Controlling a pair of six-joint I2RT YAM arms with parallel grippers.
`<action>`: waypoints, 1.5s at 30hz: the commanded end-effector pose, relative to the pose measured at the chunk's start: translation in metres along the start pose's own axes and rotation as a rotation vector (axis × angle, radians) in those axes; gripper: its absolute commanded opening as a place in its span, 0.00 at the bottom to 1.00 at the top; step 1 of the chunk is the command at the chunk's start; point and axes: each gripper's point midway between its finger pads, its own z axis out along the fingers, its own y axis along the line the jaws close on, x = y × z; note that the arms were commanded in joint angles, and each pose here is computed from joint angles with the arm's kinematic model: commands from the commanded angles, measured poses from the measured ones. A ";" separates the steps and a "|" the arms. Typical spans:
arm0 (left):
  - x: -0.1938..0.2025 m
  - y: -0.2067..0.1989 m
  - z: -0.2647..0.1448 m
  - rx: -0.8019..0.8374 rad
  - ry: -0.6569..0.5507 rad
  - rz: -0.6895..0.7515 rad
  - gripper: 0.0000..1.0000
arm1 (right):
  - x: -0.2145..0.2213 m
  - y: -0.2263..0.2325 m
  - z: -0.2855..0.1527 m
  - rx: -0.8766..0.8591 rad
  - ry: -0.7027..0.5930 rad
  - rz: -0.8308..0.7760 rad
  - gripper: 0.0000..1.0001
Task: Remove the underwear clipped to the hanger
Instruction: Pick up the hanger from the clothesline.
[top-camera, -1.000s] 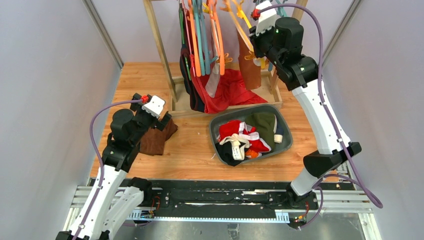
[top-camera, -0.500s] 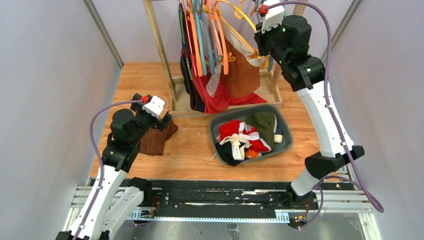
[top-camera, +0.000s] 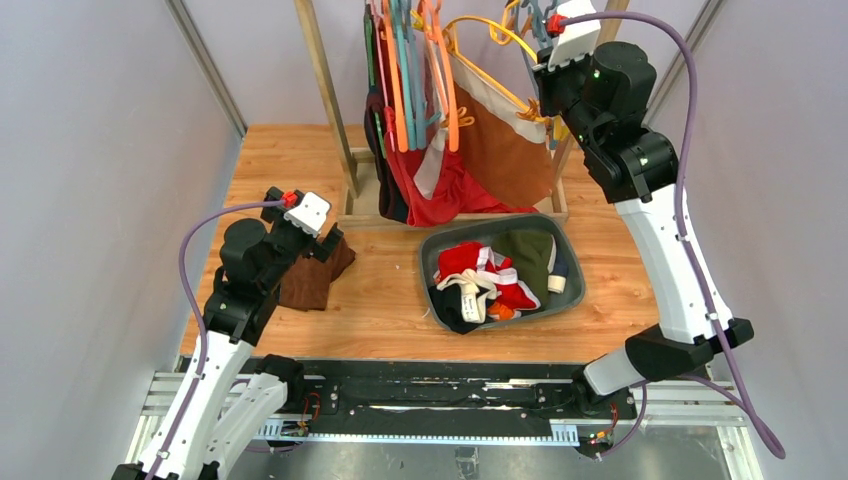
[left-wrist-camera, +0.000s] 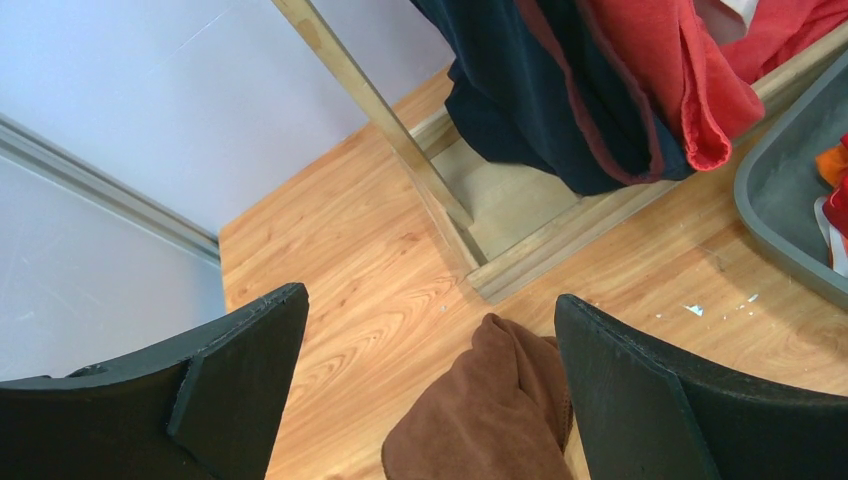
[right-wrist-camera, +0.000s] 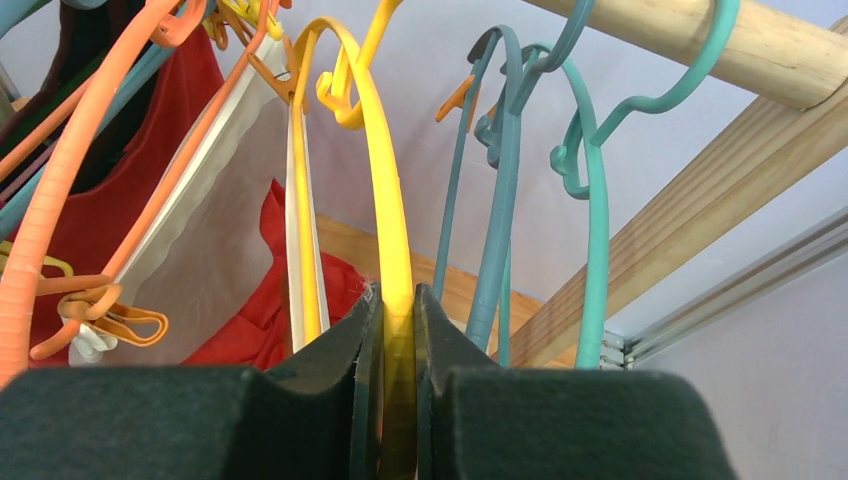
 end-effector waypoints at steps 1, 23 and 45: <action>-0.004 0.002 -0.001 -0.008 -0.022 0.006 0.98 | -0.041 -0.026 -0.022 0.082 -0.136 -0.004 0.01; -0.003 0.002 -0.002 -0.005 -0.026 0.014 0.98 | -0.058 -0.043 -0.006 0.180 -0.178 -0.056 0.00; -0.006 0.001 -0.004 0.000 -0.036 0.018 0.98 | -0.055 -0.053 -0.067 0.186 -0.198 -0.084 0.01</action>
